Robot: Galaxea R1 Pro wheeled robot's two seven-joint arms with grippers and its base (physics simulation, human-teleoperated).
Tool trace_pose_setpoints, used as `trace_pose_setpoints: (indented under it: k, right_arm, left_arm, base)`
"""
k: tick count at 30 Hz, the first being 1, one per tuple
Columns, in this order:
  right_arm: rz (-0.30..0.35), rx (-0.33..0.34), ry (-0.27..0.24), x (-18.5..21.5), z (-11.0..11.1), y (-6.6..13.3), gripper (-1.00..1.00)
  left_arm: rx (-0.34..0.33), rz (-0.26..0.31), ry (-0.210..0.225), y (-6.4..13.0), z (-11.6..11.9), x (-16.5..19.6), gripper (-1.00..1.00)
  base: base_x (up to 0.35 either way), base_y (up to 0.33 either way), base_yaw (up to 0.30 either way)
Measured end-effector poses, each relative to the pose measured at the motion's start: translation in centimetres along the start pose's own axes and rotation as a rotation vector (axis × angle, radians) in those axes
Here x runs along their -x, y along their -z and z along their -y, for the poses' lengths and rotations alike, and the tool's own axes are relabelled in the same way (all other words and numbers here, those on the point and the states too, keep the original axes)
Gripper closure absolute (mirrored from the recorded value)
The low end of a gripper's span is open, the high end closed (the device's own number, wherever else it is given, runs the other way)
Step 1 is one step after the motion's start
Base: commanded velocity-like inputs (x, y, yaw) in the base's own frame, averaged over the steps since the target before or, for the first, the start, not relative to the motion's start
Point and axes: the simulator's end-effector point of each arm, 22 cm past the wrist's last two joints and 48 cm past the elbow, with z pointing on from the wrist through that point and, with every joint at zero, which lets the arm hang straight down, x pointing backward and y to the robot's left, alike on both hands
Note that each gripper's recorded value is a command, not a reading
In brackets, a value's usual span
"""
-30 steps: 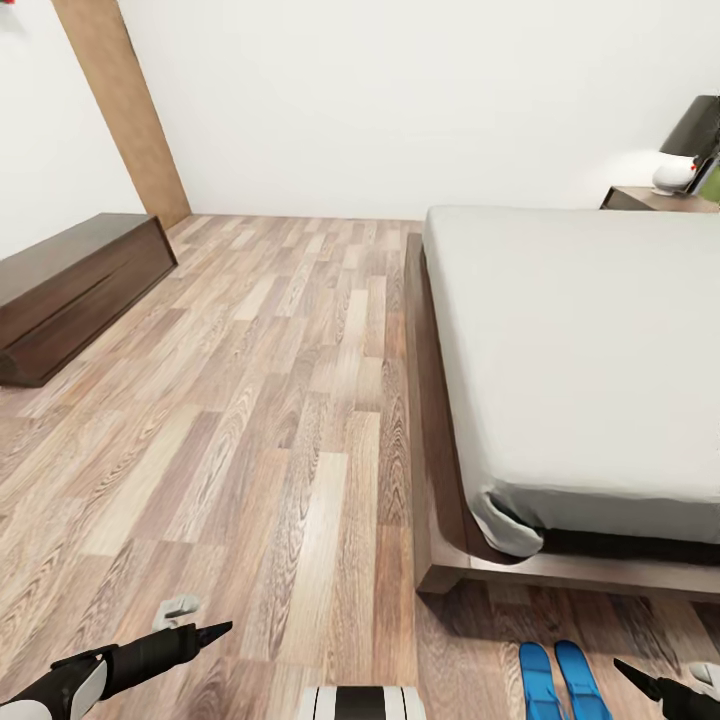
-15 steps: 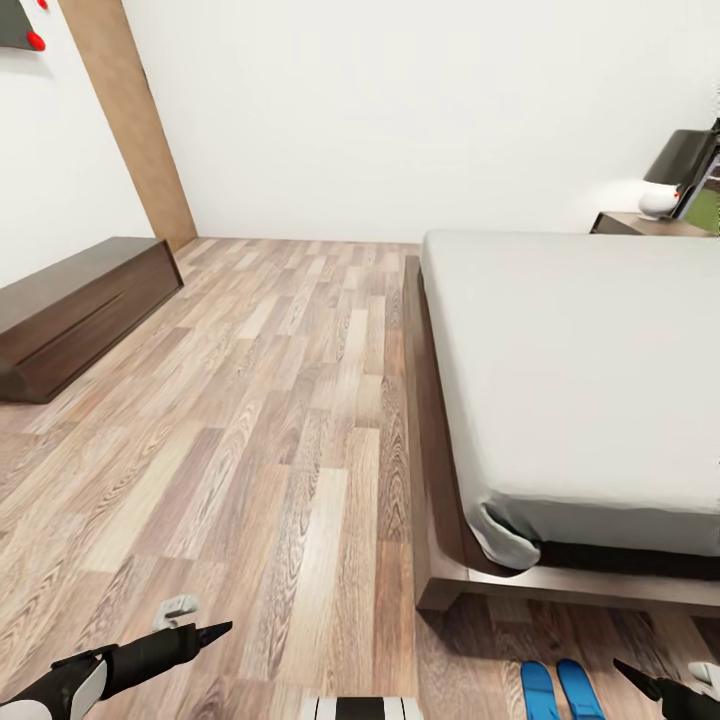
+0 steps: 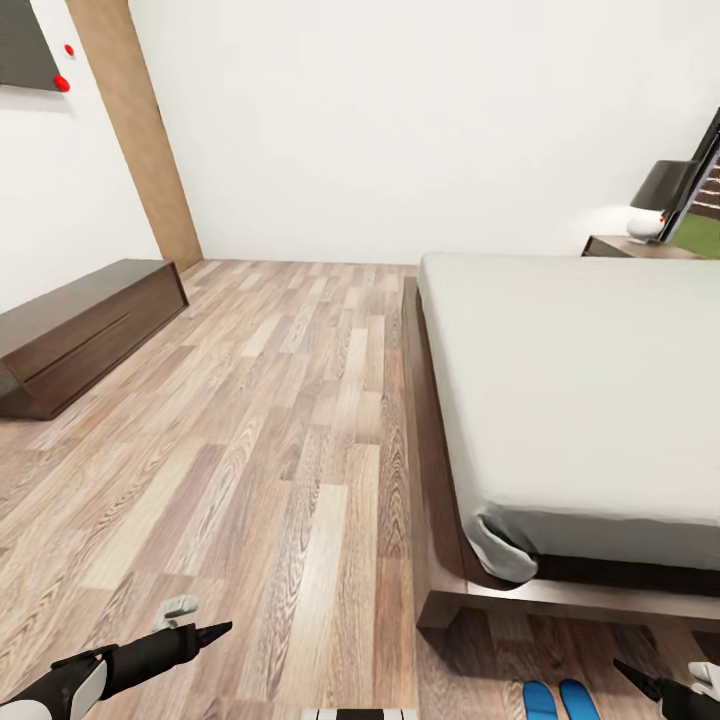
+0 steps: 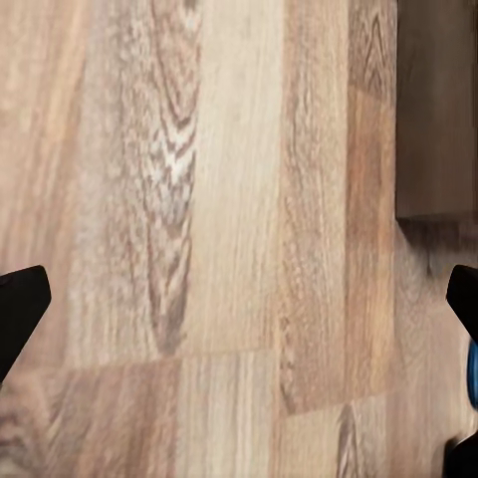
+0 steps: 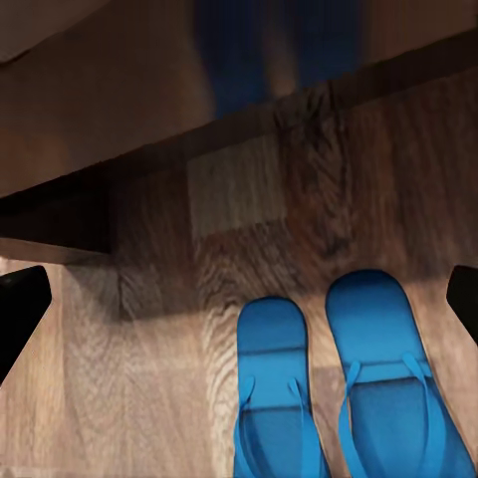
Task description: In the bedroom, move the book from the bed onto either nightstand, and place the two sandals side by side next to the bed.
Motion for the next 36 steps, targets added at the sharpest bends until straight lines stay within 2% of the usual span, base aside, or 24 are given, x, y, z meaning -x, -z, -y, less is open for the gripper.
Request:
trace_pose_setpoints:
  k: [36]
  right_arm:
    - [0.129,0.061,0.034,5.2,-3.1,2.2,-1.0]
  left_arm:
    - [-0.037,0.118,-0.079,3.2,3.9,5.6,-1.0]
  base:
    - [0.0,0.0,0.0]
